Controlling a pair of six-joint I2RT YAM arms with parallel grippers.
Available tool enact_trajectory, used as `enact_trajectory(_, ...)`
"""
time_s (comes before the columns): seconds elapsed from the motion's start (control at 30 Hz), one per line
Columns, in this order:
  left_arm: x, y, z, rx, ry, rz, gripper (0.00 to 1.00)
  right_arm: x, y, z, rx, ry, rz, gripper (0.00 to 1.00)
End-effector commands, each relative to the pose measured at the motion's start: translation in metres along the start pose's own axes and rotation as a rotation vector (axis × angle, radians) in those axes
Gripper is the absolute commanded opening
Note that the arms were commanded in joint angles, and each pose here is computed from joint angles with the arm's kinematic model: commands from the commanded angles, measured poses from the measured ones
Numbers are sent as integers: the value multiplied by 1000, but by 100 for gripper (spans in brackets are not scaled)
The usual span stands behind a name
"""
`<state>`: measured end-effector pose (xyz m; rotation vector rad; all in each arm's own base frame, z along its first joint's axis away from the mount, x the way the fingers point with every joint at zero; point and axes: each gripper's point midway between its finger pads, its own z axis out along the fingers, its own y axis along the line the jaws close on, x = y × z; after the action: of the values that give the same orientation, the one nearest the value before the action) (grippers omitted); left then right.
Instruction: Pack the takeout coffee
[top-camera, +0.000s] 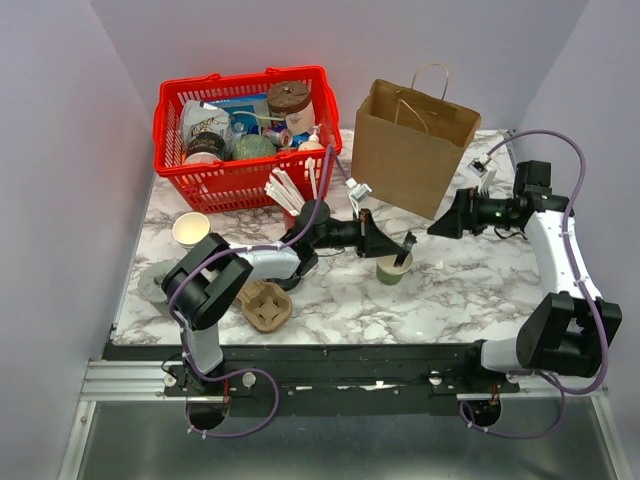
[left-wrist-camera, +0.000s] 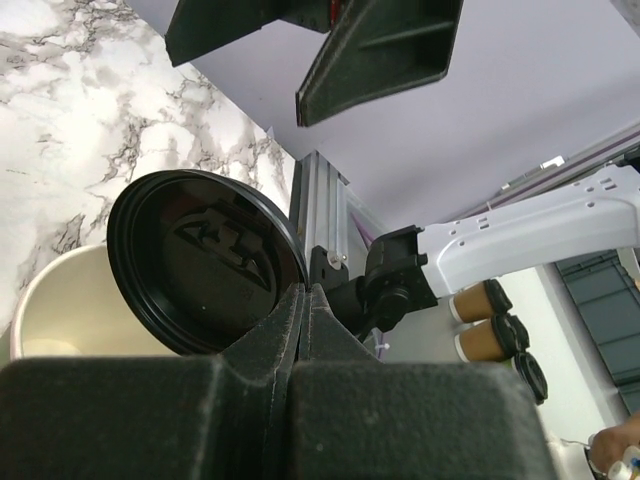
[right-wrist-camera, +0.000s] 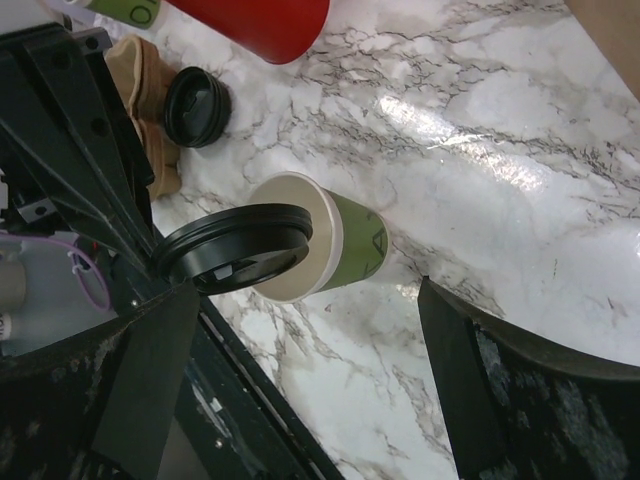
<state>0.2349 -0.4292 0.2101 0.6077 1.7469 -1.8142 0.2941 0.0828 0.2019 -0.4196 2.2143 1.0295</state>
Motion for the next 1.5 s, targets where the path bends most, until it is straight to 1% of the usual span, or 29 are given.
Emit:
enact_trajectory(0.0,-4,4,2,7,-51,15,0,12,2,9,-69,16,-87,100)
enact_trajectory(0.07,-4,5,3,6,-49,13,0,16,-2,13,-76,29,-115,100)
enact_trajectory(0.2,-2,7,2,2,-45,8,4,23,-5,21,-100,53,-140,100)
enact_trajectory(0.47,-2,9,-2,-8,-49,4,4,23,6,36,-145,92,-232,100)
enact_trajectory(0.73,2,15,-14,-48,-43,0,9,25,9,48,-173,124,-252,100)
enact_trajectory(0.87,2,16,-19,-63,-44,5,13,24,13,51,-185,132,-259,100)
enact_trajectory(1.0,1,16,-20,-69,-41,11,25,24,17,55,-190,145,-281,100)
enact_trajectory(1.17,1,15,-20,-77,-34,17,35,21,12,55,-158,154,-290,100)
enact_trajectory(1.2,1,16,-20,-82,-32,20,37,23,18,60,-173,168,-300,100)
enact_trajectory(1.47,1,14,-23,-84,-19,44,40,20,14,68,-138,187,-318,100)
